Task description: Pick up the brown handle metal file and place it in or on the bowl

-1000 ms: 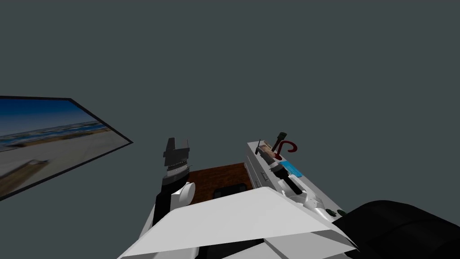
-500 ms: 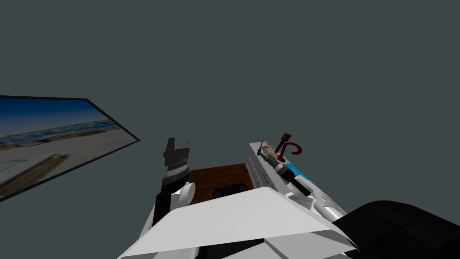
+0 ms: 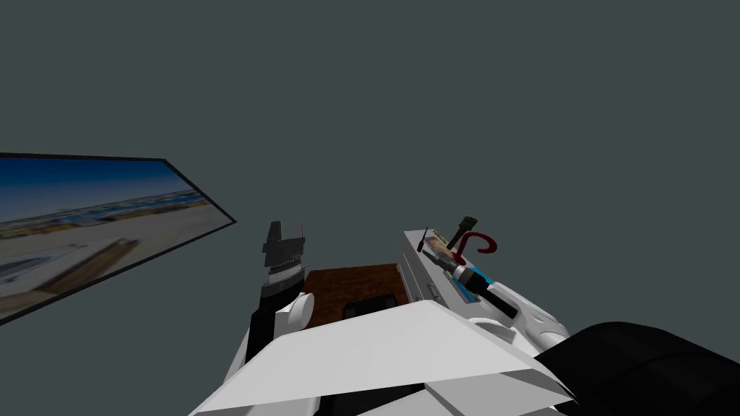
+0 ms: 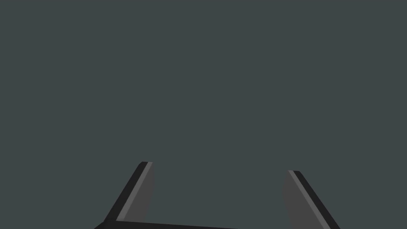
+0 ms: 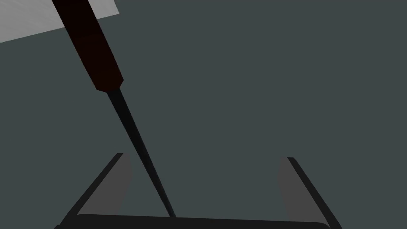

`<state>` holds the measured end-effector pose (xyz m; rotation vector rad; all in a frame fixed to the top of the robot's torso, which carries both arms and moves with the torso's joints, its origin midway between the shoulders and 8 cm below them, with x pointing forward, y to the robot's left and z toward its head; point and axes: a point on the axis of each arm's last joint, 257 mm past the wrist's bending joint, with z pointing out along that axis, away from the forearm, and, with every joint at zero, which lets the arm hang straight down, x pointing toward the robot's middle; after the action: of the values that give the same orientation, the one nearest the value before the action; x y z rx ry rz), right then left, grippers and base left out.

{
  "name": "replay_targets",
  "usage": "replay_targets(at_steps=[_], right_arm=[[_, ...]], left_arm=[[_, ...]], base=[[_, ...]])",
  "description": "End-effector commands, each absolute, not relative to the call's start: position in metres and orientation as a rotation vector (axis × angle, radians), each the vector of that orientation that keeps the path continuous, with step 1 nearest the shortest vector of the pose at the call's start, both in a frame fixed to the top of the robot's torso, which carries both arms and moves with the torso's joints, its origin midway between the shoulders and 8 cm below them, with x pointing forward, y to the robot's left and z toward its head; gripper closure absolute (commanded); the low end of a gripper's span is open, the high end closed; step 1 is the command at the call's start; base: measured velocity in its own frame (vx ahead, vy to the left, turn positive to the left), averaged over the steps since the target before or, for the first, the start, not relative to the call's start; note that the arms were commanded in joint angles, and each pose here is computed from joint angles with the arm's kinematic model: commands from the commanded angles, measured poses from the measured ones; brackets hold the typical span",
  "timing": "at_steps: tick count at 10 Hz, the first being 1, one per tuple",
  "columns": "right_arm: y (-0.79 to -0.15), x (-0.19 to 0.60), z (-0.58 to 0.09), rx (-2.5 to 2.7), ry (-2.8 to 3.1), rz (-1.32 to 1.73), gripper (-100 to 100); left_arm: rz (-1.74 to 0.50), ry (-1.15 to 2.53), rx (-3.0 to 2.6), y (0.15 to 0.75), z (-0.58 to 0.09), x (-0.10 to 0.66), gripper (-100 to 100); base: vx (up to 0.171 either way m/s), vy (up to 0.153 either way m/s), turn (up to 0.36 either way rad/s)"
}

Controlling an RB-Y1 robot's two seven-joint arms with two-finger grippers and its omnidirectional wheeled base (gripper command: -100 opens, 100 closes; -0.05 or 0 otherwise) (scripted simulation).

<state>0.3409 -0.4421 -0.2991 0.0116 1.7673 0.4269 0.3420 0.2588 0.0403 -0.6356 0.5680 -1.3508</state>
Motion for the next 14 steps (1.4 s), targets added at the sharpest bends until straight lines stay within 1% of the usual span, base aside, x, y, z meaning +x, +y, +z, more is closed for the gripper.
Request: replay_targets(at_steps=[1,6,14], right_arm=[[-0.458,0.333,-0.309,-0.055,1.828,0.367,-100],[-0.504,0.312,-0.329,-0.250,1.992,0.212,-100],[-0.554,0.289,-0.342,-0.488,2.171,0.040,-100]], left_arm=[[-1.351,0.568,-0.636,0.259,0.040,0.342,0],[-1.351,0.568,-0.636,0.259,0.040,0.342,0],[-1.351,0.568,-0.636,0.259,0.040,0.342,0]], base=[[0.010,-0.005,0.131],[0.014,-0.018,0.144],[0.010,-0.016,0.148]])
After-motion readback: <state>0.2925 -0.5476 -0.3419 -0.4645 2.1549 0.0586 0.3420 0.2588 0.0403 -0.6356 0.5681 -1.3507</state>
